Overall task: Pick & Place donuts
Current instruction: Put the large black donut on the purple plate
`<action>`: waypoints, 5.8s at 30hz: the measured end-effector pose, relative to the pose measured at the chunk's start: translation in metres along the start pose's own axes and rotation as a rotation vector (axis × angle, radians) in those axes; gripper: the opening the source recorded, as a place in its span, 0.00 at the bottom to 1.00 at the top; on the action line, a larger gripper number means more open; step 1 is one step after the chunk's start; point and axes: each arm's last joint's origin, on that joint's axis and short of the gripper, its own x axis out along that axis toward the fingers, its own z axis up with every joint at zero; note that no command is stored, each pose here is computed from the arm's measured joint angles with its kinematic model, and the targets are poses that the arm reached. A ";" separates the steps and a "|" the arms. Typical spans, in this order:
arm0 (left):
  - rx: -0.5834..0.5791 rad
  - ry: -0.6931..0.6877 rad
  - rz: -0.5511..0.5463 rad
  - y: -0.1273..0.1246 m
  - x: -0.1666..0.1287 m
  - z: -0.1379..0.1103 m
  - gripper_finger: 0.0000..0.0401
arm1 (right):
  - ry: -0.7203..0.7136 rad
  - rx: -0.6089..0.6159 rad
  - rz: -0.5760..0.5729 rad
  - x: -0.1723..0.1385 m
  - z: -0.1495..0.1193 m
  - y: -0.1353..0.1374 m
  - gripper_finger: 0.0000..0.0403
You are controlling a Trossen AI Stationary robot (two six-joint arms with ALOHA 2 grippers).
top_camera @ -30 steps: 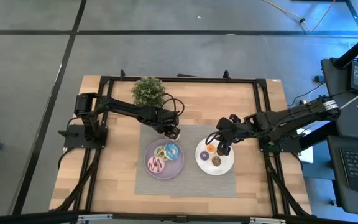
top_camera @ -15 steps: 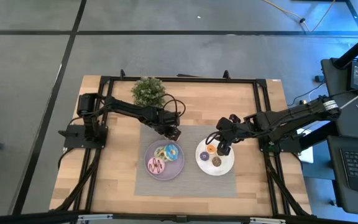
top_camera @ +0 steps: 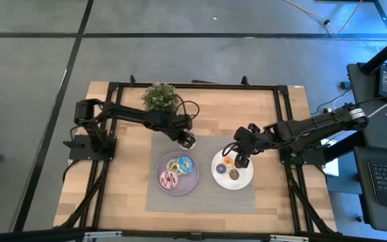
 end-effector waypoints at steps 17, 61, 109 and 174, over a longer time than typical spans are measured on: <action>0.497 0.003 -0.296 -0.054 -0.064 -0.063 0.17 | 0.004 0.000 -0.003 0.000 0.000 0.000 0.32; 0.587 0.178 0.104 -0.119 -0.005 -0.123 0.11 | -0.007 0.005 0.017 0.000 0.001 0.002 0.32; 0.505 0.284 0.261 -0.110 -0.029 -0.097 0.30 | -0.143 -0.080 0.199 0.004 0.009 0.032 0.32; 0.426 0.204 0.284 -0.112 -0.028 -0.094 0.32 | -0.669 -0.184 0.106 0.178 -0.009 0.124 0.32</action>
